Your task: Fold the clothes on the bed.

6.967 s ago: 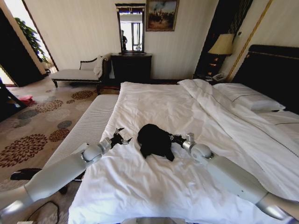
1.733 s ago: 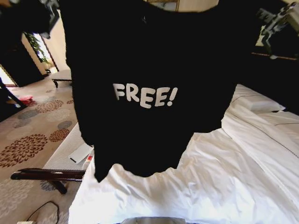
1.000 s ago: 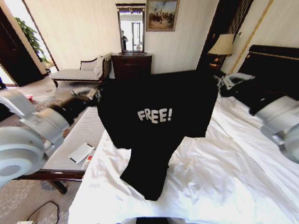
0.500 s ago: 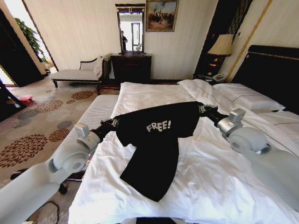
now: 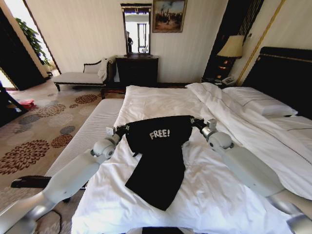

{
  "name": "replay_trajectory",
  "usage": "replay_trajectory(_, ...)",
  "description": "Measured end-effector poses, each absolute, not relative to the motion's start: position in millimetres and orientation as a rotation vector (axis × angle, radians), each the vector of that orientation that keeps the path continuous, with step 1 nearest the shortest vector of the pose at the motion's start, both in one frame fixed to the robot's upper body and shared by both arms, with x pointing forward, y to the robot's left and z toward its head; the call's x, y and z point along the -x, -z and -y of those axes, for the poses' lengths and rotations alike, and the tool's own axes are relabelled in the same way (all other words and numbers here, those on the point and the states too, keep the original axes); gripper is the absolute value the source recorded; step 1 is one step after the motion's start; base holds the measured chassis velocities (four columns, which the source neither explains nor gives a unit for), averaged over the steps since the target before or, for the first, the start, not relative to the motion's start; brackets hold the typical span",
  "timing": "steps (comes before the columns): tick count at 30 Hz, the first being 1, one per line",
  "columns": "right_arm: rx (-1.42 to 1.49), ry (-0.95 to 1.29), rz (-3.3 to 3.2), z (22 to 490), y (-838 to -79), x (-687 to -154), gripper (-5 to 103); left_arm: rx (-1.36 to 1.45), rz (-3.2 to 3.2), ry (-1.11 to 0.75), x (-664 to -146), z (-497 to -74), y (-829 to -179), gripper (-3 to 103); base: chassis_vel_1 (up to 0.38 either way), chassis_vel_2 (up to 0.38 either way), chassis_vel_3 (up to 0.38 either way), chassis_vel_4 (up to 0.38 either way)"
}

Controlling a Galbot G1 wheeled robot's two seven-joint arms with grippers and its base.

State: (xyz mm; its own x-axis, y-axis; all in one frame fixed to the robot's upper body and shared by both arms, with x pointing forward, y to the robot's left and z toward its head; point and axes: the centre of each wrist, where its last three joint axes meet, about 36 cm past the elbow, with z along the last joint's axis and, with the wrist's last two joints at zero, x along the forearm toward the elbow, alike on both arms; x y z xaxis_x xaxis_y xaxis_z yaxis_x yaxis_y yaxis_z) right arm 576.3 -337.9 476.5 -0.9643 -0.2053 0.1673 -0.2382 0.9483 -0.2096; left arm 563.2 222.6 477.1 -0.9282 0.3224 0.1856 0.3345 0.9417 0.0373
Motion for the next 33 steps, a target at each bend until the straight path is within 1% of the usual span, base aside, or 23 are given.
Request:
replay_trajectory(1, -0.339, -0.345, 2.959, 338, -476, -576, 0, 0.498, 2.920, 0.102, -563, -223, -477, 0, 0.000, 0.000, 0.000, 0.000)
replay_trajectory(3, -0.351, -0.360, 2.946, 333, -467, -589, 0, 0.502, 2.926, 0.120, -584, -215, -475, 0, 0.000, 0.000, 0.000, 0.000)
replay_trajectory(4, -0.355, -0.376, 2.941, 329, -460, -601, 0, 0.494, 2.929, 0.146, -602, -211, -473, 0, 0.000, 0.000, 0.000, 0.000)
replay_trajectory(5, -0.355, -0.376, 2.941, 329, -460, -601, 0, 0.494, 2.929, 0.146, -602, -211, -473, 0, 0.000, 0.000, 0.000, 0.000)
replay_trajectory(8, -0.326, -0.394, 2.932, 329, -455, -625, 0, 0.469, 2.921, 0.188, -634, -210, -469, 0, 0.000, 0.000, 0.000, 0.000)
replay_trajectory(9, -0.326, -0.394, 2.932, 329, -455, -625, 0, 0.469, 2.921, 0.188, -634, -210, -469, 0, 0.000, 0.000, 0.000, 0.000)
replay_trajectory(13, -0.272, -0.418, 2.919, 331, -454, -655, 0, 0.444, 2.910, 0.251, -666, -207, -464, 0, 0.000, 0.000, 0.000, 0.000)
replay_trajectory(20, -0.222, -0.448, 2.898, 332, -451, -679, 0, 0.415, 2.898, 0.291, -699, -198, -458, 0, 0.000, 0.000, 0.000, 0.000)
replay_trajectory(22, -0.196, -0.461, 2.868, 333, -439, -688, 0, 0.419, 2.888, 0.322, -713, -184, -448, 0, 0.000, 0.000, 0.000, 0.000)
replay_trajectory(24, -0.193, -0.461, 2.861, 332, -435, -690, 0, 0.421, 2.886, 0.330, -716, -180, -445, 0, 0.000, 0.000, 0.000, 0.000)
replay_trajectory(26, -0.191, -0.450, 2.848, 323, -424, -695, 0, 0.423, 2.887, 0.339, -724, -163, -438, 0, 0.000, 0.000, 0.000, 0.000)
replay_trajectory(28, -0.199, -0.440, 2.842, 310, -418, -700, 0, 0.406, 2.890, 0.353, -732, -154, -433, 0, 0.000, 0.000, 0.000, 0.000)
replay_trajectory(33, -0.202, -0.437, 2.832, 293, -411, -708, 0, 0.386, 2.884, 0.352, -736, -148, -430, 0, 0.000, 0.000, 0.000, 0.000)
